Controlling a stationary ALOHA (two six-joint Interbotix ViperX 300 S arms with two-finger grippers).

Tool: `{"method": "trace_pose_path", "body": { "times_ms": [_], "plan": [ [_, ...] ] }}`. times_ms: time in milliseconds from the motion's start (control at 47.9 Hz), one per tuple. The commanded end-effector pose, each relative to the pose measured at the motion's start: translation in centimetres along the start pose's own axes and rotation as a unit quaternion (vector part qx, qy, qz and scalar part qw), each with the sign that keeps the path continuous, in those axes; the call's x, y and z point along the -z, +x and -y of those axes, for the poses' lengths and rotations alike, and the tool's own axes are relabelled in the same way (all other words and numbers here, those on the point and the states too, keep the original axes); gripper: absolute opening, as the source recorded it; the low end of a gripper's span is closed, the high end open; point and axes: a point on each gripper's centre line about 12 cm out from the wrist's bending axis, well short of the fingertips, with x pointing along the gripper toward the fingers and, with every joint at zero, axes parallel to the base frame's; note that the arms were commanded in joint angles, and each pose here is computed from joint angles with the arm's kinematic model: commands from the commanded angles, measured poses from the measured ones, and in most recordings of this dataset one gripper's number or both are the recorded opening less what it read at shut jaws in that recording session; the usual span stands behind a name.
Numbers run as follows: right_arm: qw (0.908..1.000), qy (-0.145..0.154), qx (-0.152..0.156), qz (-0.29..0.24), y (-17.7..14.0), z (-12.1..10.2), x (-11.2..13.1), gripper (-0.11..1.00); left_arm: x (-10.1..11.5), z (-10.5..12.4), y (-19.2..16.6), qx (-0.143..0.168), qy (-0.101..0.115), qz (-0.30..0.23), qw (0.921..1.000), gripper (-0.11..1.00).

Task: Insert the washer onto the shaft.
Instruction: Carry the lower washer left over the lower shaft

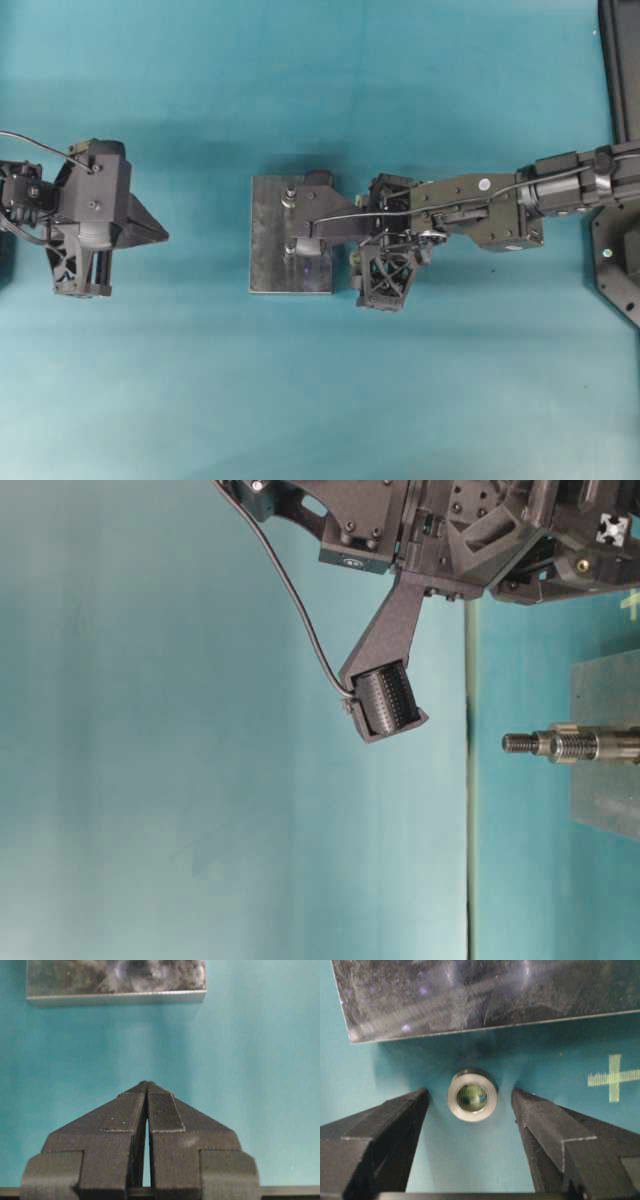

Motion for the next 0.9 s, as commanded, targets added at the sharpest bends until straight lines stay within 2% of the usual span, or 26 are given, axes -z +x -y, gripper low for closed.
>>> {"method": "trace_pose_path", "body": {
  "times_ms": [0,229,459,626,876],
  "plan": [
    [0.9997,0.008,-0.001,0.023,-0.7,0.1,-1.0,0.74,-0.7,0.0,-0.2,-0.001,0.001,0.015,0.9999,0.0],
    [0.9997,0.006,-0.001,0.022,-0.7,0.1,-0.8,0.61,-0.6,0.0,-0.2,-0.001,0.0,0.014,0.9999,0.0],
    [0.9999,-0.001,-0.001,0.01,-0.6,-0.1,-0.6,0.32,-0.6,0.0,-0.2,-0.001,0.0,0.013,0.9999,0.0],
    [0.9999,0.001,-0.001,0.011,-1.9,-0.2,-0.8,0.32,-0.8,0.0,-0.2,-0.001,0.0,0.015,0.9999,0.0],
    [0.9982,0.004,-0.006,0.059,-6.8,-0.3,-3.4,0.32,-0.8,0.0,-0.2,-0.001,0.0,0.015,0.9999,0.0]
  ]
}}
